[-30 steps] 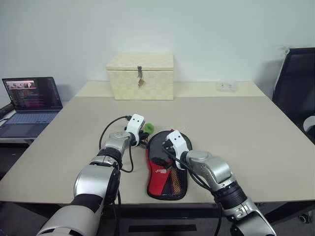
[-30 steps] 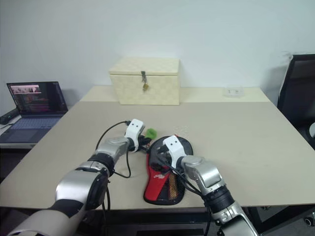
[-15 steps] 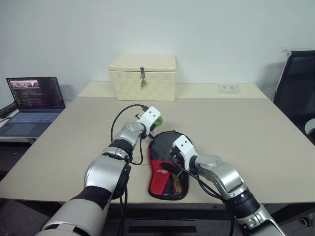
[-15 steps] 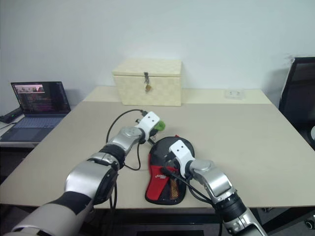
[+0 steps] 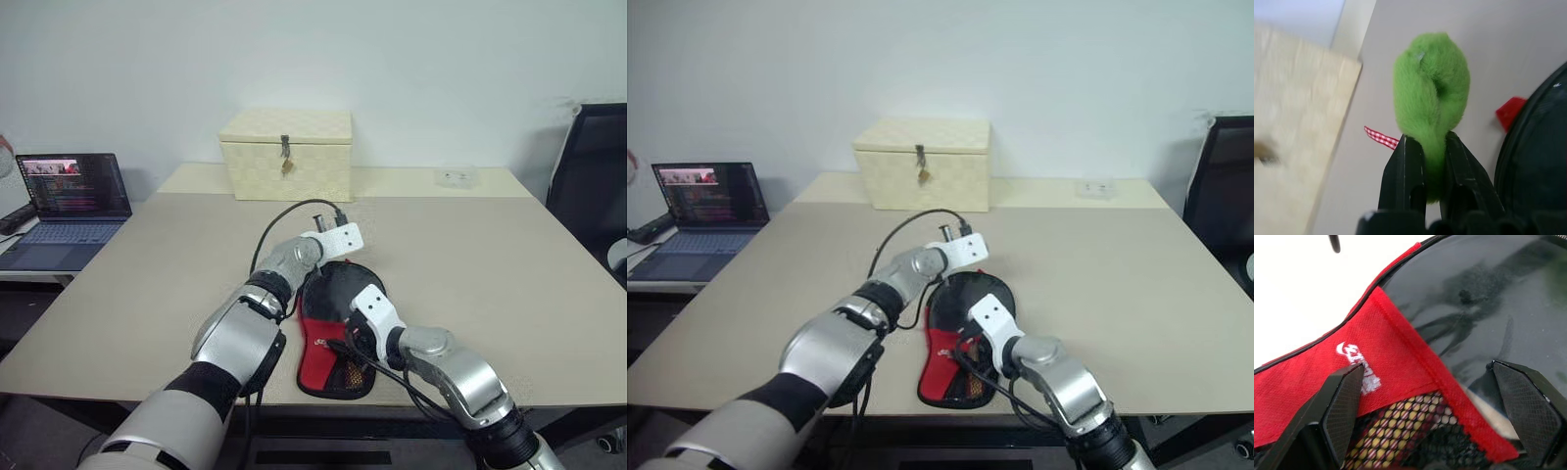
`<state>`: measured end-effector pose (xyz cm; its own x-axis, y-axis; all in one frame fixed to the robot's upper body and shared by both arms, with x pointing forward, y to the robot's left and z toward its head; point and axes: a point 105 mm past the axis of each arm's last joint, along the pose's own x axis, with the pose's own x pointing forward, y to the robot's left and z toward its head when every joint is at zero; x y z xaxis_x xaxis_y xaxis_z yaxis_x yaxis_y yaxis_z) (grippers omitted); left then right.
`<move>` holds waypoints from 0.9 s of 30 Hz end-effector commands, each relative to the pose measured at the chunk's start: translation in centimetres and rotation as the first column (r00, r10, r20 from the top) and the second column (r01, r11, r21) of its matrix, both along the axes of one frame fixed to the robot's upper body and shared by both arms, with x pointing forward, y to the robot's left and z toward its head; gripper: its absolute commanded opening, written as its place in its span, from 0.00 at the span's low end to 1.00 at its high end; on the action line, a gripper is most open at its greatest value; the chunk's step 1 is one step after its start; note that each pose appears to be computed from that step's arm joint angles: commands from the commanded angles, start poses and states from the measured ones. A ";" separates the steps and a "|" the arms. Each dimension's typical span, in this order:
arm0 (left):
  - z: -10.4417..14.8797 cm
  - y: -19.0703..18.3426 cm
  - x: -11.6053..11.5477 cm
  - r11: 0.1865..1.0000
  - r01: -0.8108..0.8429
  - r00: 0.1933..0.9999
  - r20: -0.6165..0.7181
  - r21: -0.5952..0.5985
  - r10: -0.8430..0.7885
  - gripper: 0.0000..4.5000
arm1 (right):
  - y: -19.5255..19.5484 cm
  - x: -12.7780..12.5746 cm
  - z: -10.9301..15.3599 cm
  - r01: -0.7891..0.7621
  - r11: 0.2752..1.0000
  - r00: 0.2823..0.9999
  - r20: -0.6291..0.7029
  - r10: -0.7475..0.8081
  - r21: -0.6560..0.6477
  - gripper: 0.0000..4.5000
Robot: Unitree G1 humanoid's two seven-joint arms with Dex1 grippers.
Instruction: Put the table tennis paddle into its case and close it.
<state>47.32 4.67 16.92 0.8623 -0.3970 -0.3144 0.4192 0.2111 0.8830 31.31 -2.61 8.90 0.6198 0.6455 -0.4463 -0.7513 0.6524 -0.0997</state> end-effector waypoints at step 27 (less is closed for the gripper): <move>0.0 -11.9 -5.7 0.824 0.507 0.842 0.058 0.253 -0.536 0.30 | 0.3 -1.6 -5.7 -0.012 0.996 0.973 -0.231 -0.008 -0.084 1.00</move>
<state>42.52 -5.29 15.30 0.6261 -0.6703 -0.3984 0.3188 -0.2463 0.9153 31.52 -1.90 8.46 0.6183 0.6371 -0.4603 -0.7459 0.6602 -0.0882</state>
